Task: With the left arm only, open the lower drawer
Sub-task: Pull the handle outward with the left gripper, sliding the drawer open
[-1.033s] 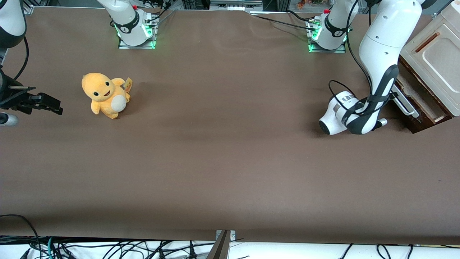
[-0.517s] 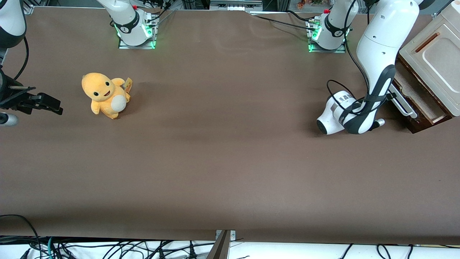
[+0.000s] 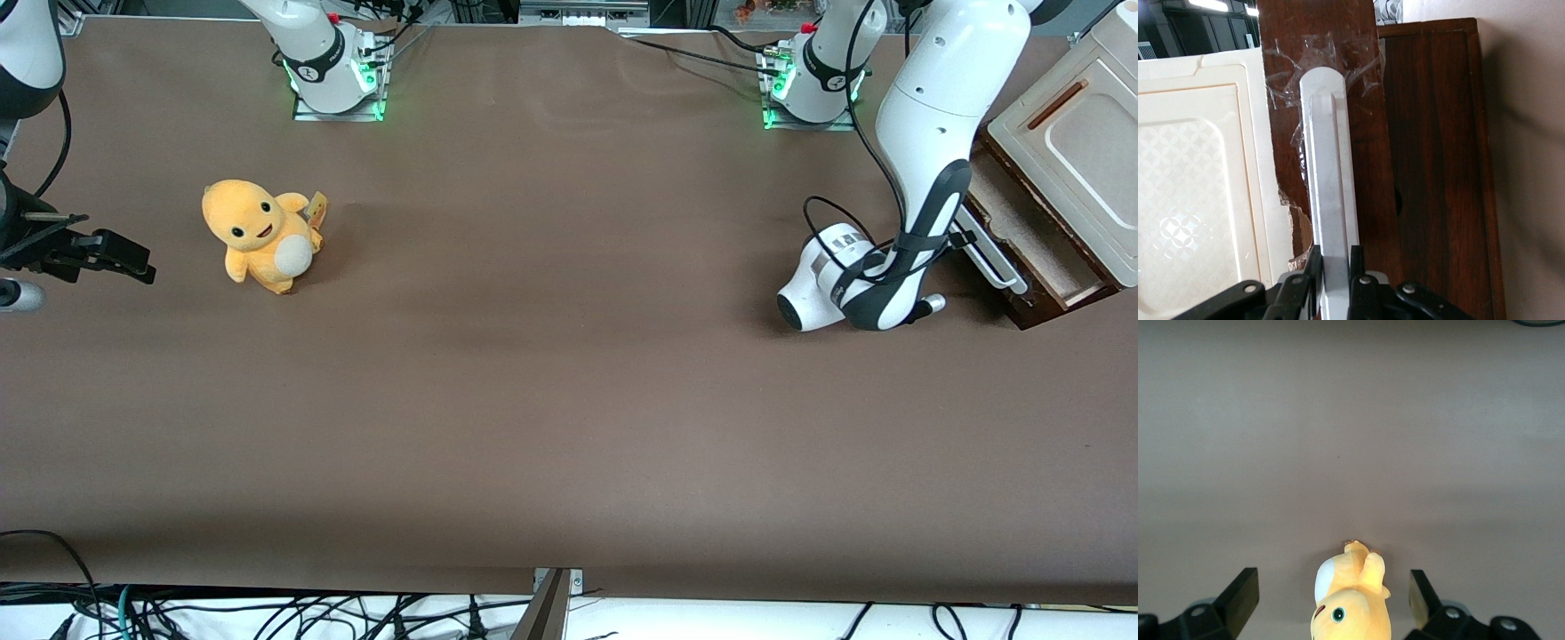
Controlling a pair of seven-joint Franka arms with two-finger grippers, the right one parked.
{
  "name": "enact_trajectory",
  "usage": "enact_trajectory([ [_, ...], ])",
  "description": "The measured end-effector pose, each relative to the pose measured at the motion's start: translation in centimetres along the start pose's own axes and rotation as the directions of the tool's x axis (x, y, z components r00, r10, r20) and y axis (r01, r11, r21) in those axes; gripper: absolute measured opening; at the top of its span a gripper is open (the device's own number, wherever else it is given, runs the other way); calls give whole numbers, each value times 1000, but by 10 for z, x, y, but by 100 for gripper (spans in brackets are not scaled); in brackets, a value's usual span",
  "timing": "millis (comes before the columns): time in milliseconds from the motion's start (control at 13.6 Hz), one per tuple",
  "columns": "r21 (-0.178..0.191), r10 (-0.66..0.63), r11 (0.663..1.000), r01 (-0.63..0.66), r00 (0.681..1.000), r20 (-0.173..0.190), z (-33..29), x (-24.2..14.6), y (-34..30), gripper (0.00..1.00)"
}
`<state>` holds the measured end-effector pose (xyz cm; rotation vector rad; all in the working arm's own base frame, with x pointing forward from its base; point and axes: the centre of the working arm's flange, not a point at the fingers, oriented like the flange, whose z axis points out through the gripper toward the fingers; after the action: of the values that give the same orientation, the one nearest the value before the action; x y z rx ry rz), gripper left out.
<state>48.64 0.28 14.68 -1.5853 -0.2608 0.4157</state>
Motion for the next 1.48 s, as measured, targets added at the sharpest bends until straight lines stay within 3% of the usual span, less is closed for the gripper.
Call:
enact_trajectory([
  [1181,-5,-7,1000,7,1000,-19,-12,0,0,19],
  [1476,-4,-7,1000,7,999,-39,-21,-4,1,19],
])
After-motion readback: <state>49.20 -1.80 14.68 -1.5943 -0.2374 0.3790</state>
